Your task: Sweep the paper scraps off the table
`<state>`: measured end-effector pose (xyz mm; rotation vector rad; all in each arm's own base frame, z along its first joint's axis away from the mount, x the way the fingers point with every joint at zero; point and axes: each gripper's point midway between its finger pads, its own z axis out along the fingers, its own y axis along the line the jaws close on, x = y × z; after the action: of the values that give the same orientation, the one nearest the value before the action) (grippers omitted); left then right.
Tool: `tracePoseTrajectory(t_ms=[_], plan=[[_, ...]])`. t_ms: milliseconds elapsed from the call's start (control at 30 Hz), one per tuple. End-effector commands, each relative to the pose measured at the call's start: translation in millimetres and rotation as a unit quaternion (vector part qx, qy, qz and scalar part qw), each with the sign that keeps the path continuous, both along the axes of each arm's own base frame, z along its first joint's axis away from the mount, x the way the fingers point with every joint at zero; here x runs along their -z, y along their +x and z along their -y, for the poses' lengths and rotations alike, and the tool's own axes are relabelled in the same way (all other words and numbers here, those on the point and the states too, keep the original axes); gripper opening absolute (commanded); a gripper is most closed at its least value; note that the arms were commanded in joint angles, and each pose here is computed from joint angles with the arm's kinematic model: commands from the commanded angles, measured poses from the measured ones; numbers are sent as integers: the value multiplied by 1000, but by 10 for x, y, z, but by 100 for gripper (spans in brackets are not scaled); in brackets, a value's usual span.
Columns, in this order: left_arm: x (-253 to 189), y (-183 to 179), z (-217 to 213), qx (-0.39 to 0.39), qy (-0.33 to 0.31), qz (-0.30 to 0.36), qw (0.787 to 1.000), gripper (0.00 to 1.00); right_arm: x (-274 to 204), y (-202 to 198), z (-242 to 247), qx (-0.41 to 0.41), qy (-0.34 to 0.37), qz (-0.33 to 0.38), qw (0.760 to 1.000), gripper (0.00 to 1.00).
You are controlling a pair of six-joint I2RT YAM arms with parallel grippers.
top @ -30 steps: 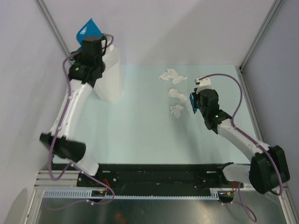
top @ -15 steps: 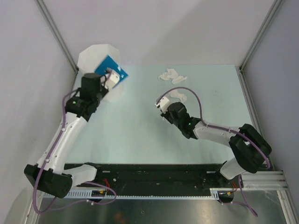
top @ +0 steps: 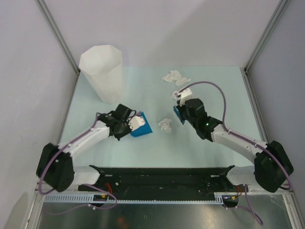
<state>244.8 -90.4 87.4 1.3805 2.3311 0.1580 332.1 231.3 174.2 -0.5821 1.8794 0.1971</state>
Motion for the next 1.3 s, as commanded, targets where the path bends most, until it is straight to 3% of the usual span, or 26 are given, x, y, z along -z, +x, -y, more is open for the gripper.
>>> tracePoseTrajectory(t_ms=[0,167,367,500,567,733,833,1000,1167,1267], plan=[[313,-165,134,14,3,-71,997,0,-42,298,445,152,82,-23,985,0],[404,-156,300,42,14,-100,994,0,88,373,476,208,52,1,977,0],[571,-165,337,57,48,-133,988,0,478,320,227,210,36,-57,975,0],[613,-122,366,59,54,-140,987,0,580,178,-169,174,95,-101,975,0],[609,-96,408,63,53,-141,987,0,536,77,-515,114,147,-133,973,0],[629,-28,439,58,56,-141,987,0,198,-346,-1280,-31,285,-226,931,0],[628,-31,483,59,47,-145,987,0,-66,-402,-1343,-48,317,-214,923,0],[502,-137,694,75,-22,-157,985,0,-98,-149,-884,41,268,-149,951,0],[280,-95,838,60,-87,-148,983,0,-555,-38,-260,115,207,-34,971,0],[83,-45,948,62,-129,-135,980,0,-946,-30,133,162,190,38,968,0]])
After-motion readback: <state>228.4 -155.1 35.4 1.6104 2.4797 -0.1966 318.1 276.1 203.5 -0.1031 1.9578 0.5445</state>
